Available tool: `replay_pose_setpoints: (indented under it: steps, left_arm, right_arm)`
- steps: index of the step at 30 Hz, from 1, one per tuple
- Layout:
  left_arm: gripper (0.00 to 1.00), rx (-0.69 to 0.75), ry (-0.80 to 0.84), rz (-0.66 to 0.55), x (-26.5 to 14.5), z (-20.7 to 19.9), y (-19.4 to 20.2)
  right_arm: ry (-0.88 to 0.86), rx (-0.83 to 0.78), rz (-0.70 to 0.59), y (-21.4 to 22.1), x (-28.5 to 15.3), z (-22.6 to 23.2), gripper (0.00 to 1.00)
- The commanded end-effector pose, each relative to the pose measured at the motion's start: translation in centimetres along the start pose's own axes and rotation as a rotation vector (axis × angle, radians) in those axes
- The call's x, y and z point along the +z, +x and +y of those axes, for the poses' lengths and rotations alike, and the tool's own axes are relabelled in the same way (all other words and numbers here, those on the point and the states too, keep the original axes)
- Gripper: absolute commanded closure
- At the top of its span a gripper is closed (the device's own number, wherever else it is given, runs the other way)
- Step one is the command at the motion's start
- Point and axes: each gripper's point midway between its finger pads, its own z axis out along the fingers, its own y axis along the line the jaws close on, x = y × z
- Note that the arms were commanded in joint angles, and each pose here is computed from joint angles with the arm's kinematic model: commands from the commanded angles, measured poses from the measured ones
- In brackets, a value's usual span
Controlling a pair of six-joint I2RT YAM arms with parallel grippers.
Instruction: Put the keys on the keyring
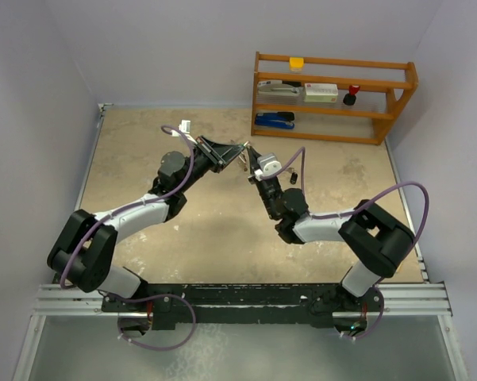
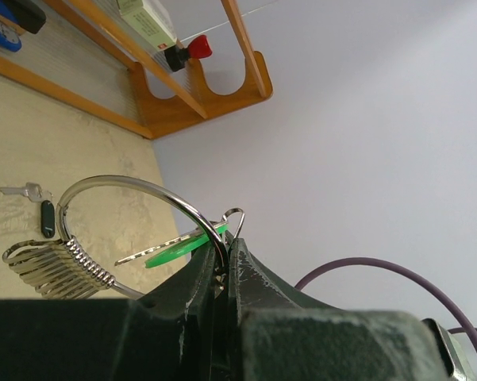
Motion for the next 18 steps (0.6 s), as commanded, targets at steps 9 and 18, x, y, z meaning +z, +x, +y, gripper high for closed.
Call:
replay_pose_setpoints:
  steps: [9, 18]
  left_arm:
    - [1.0, -0.025, 0.016, 0.067, -0.32, 0.59, 1.2]
    - [1.0, -0.024, 0.013, 0.081, -0.37, 0.9, 1.51]
  right_arm:
    - [0.243, 0.077, -0.234, -7.3, 1.89, -6.84, 1.0]
    - [0.248, 0.073, -0.238, -7.68, 2.28, -7.11, 1.0]
